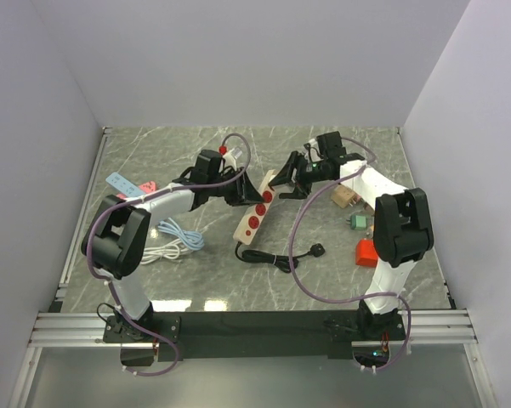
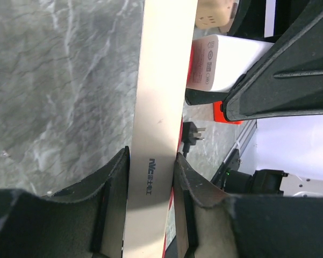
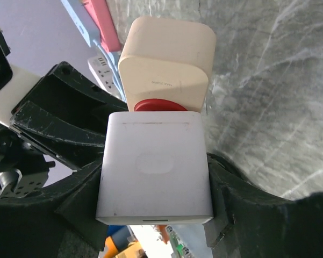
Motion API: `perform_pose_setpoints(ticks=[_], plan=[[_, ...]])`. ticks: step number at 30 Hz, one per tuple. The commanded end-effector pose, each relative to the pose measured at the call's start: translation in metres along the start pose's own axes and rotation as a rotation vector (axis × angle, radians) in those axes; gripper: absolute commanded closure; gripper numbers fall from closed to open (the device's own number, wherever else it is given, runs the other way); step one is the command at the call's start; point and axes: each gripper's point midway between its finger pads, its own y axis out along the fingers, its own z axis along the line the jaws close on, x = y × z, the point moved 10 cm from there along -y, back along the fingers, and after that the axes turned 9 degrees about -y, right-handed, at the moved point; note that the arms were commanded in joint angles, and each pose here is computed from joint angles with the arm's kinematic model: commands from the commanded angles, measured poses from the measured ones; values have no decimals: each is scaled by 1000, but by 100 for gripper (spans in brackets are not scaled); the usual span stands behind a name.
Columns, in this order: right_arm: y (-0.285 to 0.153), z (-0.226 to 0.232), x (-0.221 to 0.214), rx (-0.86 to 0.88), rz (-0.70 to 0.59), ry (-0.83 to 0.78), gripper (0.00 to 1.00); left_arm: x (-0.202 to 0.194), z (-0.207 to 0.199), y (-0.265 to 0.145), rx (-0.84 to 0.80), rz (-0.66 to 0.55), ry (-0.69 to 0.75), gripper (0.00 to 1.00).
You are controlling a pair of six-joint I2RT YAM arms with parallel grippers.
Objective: Pull the plug off the socket
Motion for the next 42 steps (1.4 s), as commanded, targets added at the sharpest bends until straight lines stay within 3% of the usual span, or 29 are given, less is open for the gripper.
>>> perform_pose_setpoints(ticks=[1, 6, 14, 19, 23, 26, 30, 35, 42], plan=[[-63, 19, 25, -63, -200, -92, 100, 6, 45, -11, 253, -41, -137, 100], [-55, 31, 17, -192, -257, -30, 100, 23, 22, -9, 198, -66, -129, 100], [-12, 52, -6, -372, -189, -86, 100, 45, 2, -6, 258, -121, -118, 100], [-30, 51, -5, -403, -198, -100, 100, 49, 3, -11, 329, -143, -114, 100], [-70, 44, 2, -287, -229, -83, 100, 52, 8, -19, 334, -158, -130, 99], [-98, 27, 7, -374, -293, -61, 100, 59, 4, -32, 311, -193, -123, 100], [-126, -10, 15, -515, -362, 47, 100, 89, 13, -78, 362, -330, -152, 100], [-126, -49, 17, -633, -360, 149, 100, 140, 75, -161, 493, -527, -328, 100], [-126, -90, 24, -823, -423, 271, 100, 178, 121, -213, 621, -666, -404, 100]])
